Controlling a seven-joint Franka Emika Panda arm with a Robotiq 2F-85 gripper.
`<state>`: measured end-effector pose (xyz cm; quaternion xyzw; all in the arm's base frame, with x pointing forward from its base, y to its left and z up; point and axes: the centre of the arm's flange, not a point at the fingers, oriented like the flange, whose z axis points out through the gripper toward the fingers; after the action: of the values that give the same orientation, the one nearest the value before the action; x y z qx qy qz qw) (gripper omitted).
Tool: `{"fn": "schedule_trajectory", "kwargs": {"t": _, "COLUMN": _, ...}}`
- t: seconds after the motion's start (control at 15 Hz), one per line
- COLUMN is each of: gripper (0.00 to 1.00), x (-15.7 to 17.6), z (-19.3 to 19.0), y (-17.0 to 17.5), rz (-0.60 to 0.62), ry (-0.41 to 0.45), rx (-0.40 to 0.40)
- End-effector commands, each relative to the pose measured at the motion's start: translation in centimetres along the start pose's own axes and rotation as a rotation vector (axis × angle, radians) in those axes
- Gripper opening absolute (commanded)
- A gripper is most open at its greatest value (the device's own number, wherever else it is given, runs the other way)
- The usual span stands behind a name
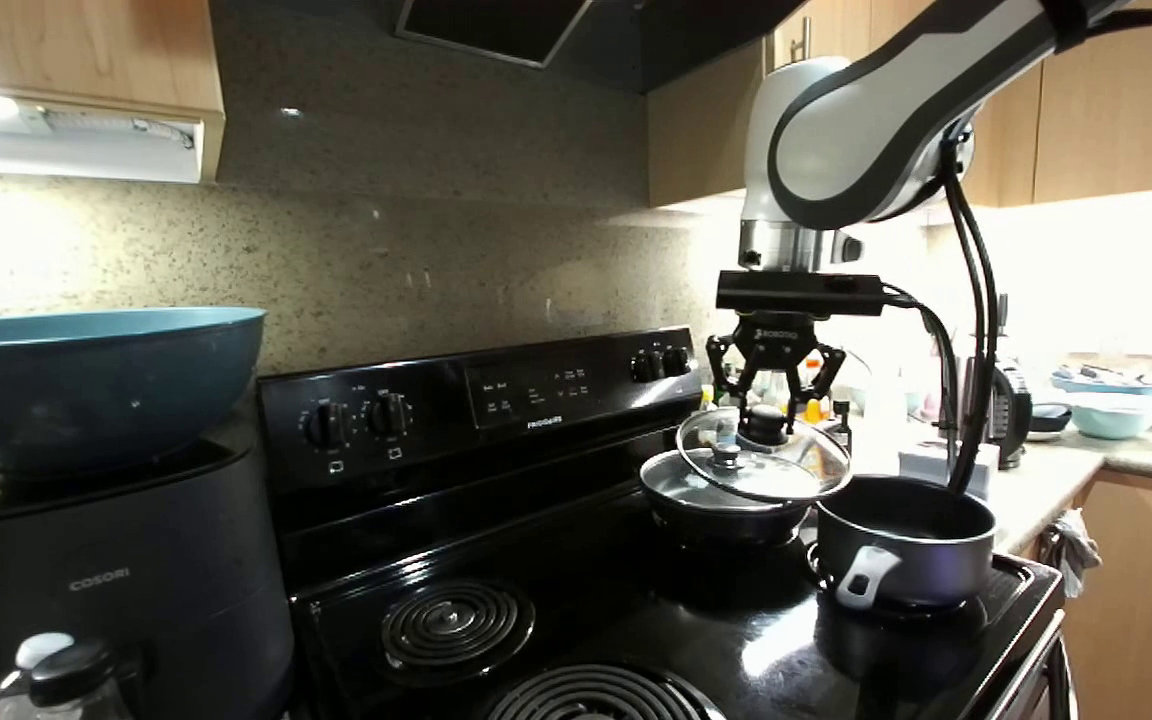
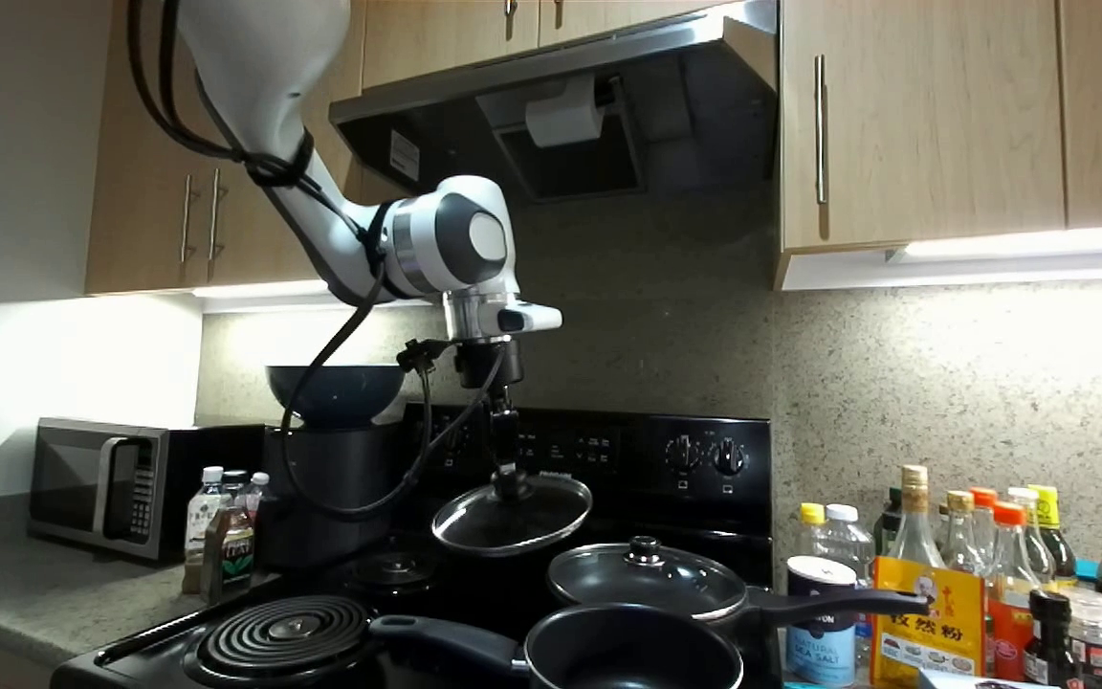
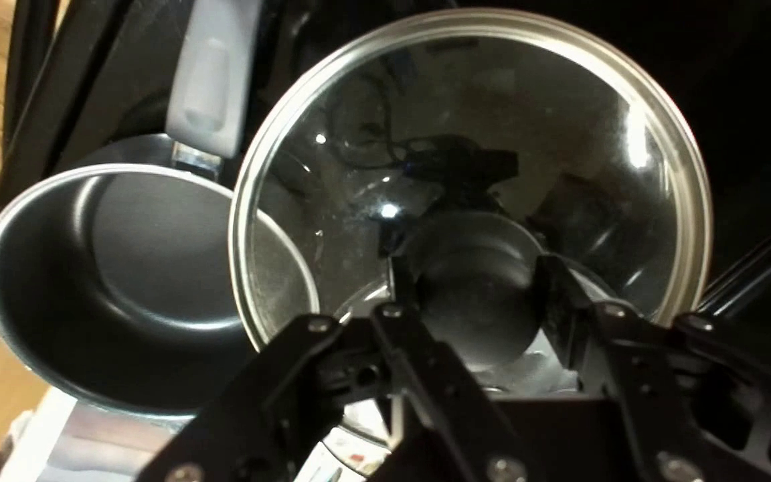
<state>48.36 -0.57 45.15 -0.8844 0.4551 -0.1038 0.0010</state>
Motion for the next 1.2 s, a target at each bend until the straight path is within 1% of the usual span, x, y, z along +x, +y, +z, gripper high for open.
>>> {"fn": "schedule_trajectory", "kwargs": {"t": 0.0, "gripper": 0.48, "x": 0.5, "z": -0.1, "y": 0.9, "rz": 0.043, "ry": 0.003, "rx": 0.011}}
{"fn": "schedule_trajectory", "kwargs": {"t": 0.07, "gripper": 0.48, "x": 0.8, "z": -0.3, "y": 1.6, "rz": 0.075, "ry": 0.006, "rx": 0.019}}
{"fn": "schedule_trajectory", "kwargs": {"t": 0.2, "gripper": 0.48, "x": 1.0, "z": -0.5, "y": 2.2, "rz": 0.098, "ry": 0.008, "rx": 0.025}}
{"fn": "schedule_trajectory", "kwargs": {"t": 0.6, "gripper": 0.48, "x": 0.8, "z": -0.6, "y": 2.3, "rz": 0.101, "ry": 0.008, "rx": 0.027}}
{"fn": "schedule_trajectory", "kwargs": {"t": 0.67, "gripper": 0.23, "x": 1.1, "z": -0.6, "y": 2.2, "rz": 0.107, "ry": 0.001, "rx": 0.022}}
{"fn": "schedule_trajectory", "kwargs": {"t": 0.8, "gripper": 0.23, "x": 1.8, "z": -0.5, "y": 2.5, "rz": 0.14, "ry": -0.018, "rx": 0.011}}
{"fn": "schedule_trajectory", "kwargs": {"t": 0.93, "gripper": 0.23, "x": 2.7, "z": 0.1, "y": 2.8, "rz": 0.189, "ry": -0.028, "rx": 0.021}}
{"fn": "schedule_trajectory", "kwargs": {"t": 1.13, "gripper": 0.23, "x": 3.4, "z": 1.2, "y": 3.0, "rz": 0.326, "ry": -0.114, "rx": 0.066}}
